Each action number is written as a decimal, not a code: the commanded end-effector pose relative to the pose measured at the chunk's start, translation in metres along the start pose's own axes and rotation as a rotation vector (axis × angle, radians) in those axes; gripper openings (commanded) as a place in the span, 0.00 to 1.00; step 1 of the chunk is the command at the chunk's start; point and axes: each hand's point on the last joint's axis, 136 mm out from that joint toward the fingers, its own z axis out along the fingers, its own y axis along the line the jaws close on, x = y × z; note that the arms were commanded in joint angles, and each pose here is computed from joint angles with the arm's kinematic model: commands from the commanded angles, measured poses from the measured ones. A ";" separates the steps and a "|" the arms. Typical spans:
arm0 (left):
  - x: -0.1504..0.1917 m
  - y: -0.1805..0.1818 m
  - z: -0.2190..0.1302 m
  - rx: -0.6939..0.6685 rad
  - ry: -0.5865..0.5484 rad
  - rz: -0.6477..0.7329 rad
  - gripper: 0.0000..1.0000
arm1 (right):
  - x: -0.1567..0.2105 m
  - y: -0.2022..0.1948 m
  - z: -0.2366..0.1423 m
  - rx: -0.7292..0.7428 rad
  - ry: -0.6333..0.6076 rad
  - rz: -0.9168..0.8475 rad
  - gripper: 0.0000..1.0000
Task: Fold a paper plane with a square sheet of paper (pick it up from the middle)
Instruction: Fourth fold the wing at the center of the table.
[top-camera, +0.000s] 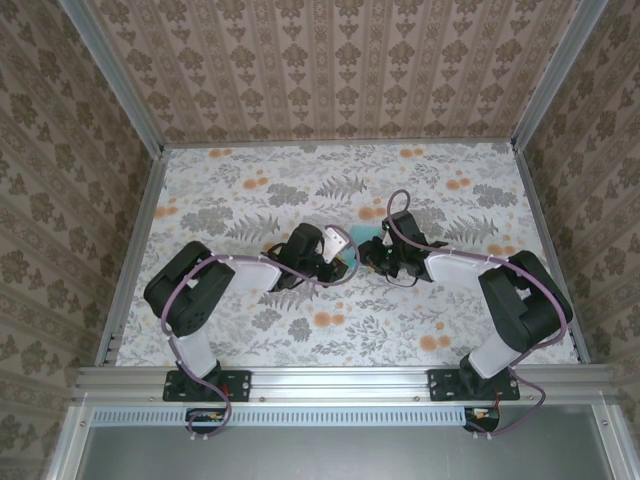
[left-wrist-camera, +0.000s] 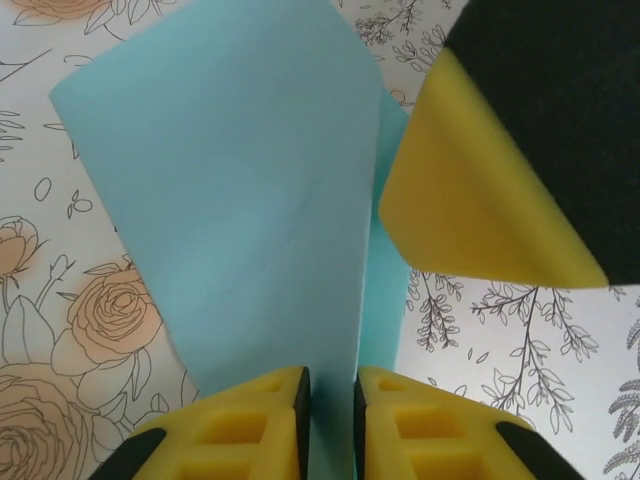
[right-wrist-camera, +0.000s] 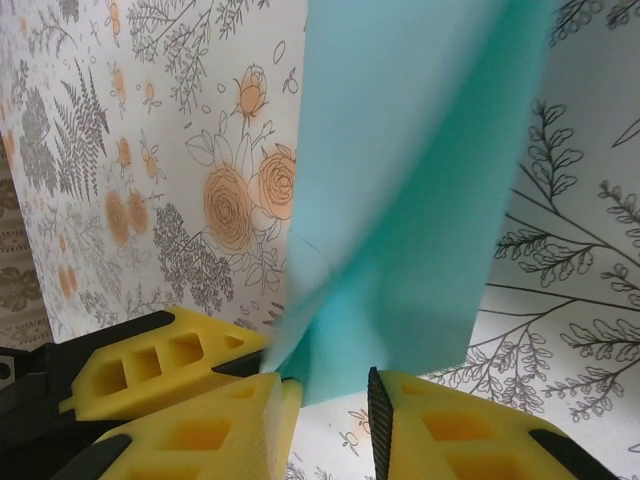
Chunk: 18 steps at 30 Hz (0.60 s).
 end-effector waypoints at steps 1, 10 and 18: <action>0.006 0.000 0.006 0.023 0.045 0.007 0.22 | -0.013 0.001 -0.013 -0.002 -0.074 0.031 0.31; -0.005 0.007 0.013 0.000 0.042 0.020 0.25 | -0.022 -0.010 -0.038 0.025 -0.159 0.067 0.31; -0.007 0.010 0.014 -0.013 0.038 0.001 0.14 | -0.021 -0.011 -0.040 0.022 -0.159 0.064 0.31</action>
